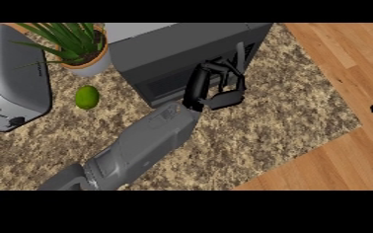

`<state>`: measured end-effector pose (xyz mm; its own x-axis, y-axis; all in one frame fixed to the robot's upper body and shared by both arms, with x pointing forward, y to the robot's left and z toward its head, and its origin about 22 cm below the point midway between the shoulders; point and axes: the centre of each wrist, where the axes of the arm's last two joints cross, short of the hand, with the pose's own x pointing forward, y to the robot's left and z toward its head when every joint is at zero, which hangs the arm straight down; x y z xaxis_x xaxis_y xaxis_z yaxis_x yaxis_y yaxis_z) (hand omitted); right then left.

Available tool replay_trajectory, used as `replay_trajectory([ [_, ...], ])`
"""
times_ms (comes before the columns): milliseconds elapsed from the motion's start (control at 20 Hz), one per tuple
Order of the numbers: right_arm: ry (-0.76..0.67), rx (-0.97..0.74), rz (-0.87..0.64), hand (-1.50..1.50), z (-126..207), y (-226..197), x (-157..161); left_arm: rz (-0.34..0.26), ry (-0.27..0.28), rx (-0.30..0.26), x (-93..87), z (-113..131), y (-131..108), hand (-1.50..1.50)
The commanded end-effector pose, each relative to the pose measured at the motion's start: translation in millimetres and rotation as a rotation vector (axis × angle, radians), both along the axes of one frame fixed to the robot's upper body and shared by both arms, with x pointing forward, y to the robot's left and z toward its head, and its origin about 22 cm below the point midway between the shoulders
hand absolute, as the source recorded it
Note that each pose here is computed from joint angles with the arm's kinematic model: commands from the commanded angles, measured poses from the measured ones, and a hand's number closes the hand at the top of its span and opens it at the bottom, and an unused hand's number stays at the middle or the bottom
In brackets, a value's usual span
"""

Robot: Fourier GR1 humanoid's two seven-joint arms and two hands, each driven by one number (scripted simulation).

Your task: Pick up the milk, place it into the microwave and close the microwave

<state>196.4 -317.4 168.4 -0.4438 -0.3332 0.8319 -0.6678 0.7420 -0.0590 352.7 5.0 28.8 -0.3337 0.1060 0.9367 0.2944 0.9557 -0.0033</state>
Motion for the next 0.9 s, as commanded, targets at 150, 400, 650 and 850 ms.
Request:
replay_trajectory([
  [150,0.001,-0.003,0.03,-1.5,5.1,-1.1,-2.4,0.156,0.13,0.079,14.6,-14.4,19.6,1.5],
  [400,-0.01,-0.002,0.012,-1.5,9.4,-4.2,-8.9,0.233,0.189,0.079,10.6,-29.5,28.8,1.5],
  [650,0.014,0.0,-0.015,-1.5,8.4,-9.7,-14.2,0.215,0.217,0.054,6.2,-34.9,29.4,-1.5],
  [850,0.016,-0.007,-0.015,-1.5,12.4,-6.5,-20.6,0.206,0.218,0.058,3.5,-39.3,30.3,-1.5],
])
